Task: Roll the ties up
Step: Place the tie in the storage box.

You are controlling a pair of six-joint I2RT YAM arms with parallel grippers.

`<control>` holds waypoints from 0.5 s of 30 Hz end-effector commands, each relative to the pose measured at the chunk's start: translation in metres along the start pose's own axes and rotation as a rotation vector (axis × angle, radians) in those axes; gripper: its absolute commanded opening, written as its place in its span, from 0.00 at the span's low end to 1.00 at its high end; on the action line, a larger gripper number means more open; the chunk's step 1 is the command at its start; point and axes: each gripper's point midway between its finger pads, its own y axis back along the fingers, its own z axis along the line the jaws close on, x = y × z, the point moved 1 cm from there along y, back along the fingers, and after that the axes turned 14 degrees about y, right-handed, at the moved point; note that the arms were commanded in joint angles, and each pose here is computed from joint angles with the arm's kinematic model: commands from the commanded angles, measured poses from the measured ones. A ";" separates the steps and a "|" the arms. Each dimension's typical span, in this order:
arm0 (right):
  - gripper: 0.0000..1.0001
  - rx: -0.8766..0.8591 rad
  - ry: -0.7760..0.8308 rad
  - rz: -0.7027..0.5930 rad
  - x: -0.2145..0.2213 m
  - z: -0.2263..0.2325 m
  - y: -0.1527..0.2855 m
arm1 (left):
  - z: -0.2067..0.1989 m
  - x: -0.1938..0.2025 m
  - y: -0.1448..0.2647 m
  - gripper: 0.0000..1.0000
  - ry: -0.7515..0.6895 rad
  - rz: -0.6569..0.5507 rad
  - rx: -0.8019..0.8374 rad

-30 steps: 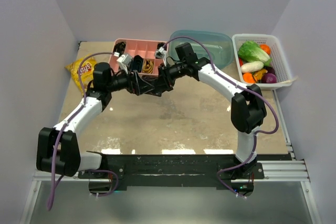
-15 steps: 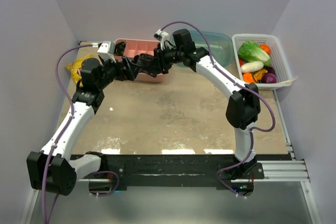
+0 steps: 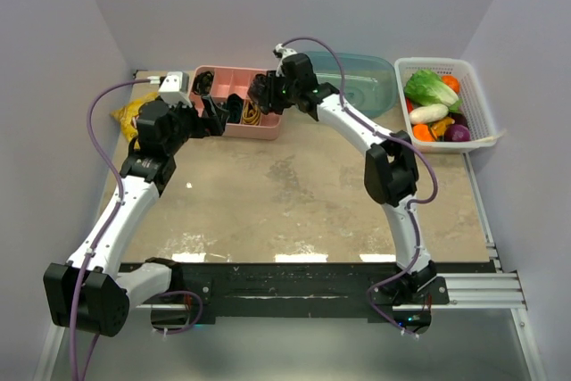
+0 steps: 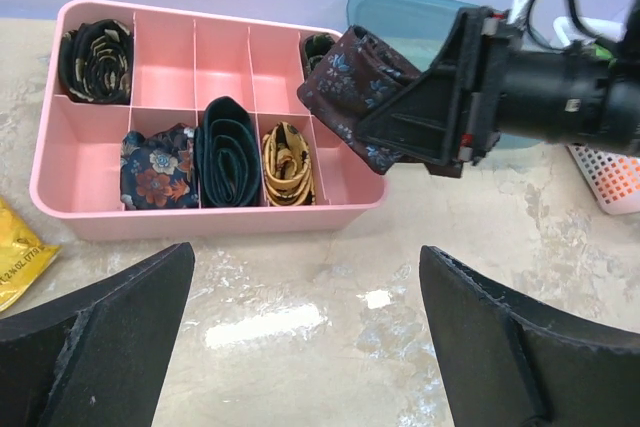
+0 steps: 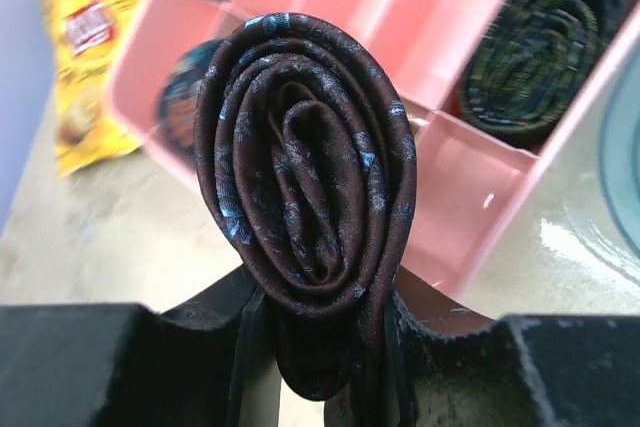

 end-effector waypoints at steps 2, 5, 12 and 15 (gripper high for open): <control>0.00 0.144 -0.109 -0.138 -0.030 -0.018 -0.016 | -0.001 -0.011 0.005 1.00 -0.032 -0.039 -0.005; 0.00 0.201 -0.124 -0.115 -0.019 -0.021 -0.024 | 0.002 -0.007 0.004 1.00 -0.031 -0.027 -0.009; 0.00 0.256 -0.108 -0.082 0.014 -0.012 -0.023 | 0.004 -0.001 0.003 1.00 -0.023 -0.016 -0.011; 0.00 0.263 -0.102 -0.047 0.029 -0.013 -0.021 | 0.004 0.001 0.001 1.00 -0.019 -0.007 -0.010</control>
